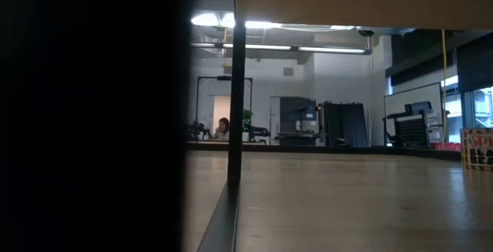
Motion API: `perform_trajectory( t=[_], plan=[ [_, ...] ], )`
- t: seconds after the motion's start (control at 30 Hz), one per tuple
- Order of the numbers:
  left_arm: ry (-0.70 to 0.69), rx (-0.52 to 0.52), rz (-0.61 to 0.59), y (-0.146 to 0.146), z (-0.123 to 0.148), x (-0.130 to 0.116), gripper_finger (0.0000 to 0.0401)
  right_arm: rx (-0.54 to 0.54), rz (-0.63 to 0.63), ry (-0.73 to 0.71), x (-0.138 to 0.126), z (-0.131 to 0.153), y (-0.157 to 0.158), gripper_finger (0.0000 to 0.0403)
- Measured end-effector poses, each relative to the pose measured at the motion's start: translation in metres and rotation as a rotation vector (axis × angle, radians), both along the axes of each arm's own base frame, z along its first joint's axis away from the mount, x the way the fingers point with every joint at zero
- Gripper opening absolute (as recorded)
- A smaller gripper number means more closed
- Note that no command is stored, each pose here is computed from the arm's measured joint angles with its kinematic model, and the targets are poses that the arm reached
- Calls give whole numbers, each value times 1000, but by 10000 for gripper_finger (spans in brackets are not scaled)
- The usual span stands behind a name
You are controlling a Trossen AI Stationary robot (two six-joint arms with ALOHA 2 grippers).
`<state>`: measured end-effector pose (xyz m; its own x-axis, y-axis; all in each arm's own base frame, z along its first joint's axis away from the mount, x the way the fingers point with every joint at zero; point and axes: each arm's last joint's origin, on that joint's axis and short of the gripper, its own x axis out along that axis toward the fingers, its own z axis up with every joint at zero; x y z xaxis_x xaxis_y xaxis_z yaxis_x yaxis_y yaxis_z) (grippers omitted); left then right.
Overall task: Pick and place cans onto a shelf
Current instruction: Put the canned mixed vegetables on the shelf
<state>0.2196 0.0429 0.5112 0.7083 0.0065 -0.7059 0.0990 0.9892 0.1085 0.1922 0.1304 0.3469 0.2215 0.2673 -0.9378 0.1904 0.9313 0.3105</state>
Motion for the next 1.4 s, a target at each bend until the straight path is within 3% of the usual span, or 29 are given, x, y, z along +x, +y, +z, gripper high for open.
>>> perform_trajectory(
  t=[0.8, 1.17, 1.4],
  plan=[
    [0, 0, 0, 0, 0, 0, 39, 41, 6, -10, 1, 7, 2, 33],
    [-1, 0, 0, 0, 0, 0, 39, -2, -24, -36, 2, 7, 0, 34],
    [0, 0, 0, 0, 0, 0, 39, 37, 30, -17, 0, 7, 2, 27]
  ],
)
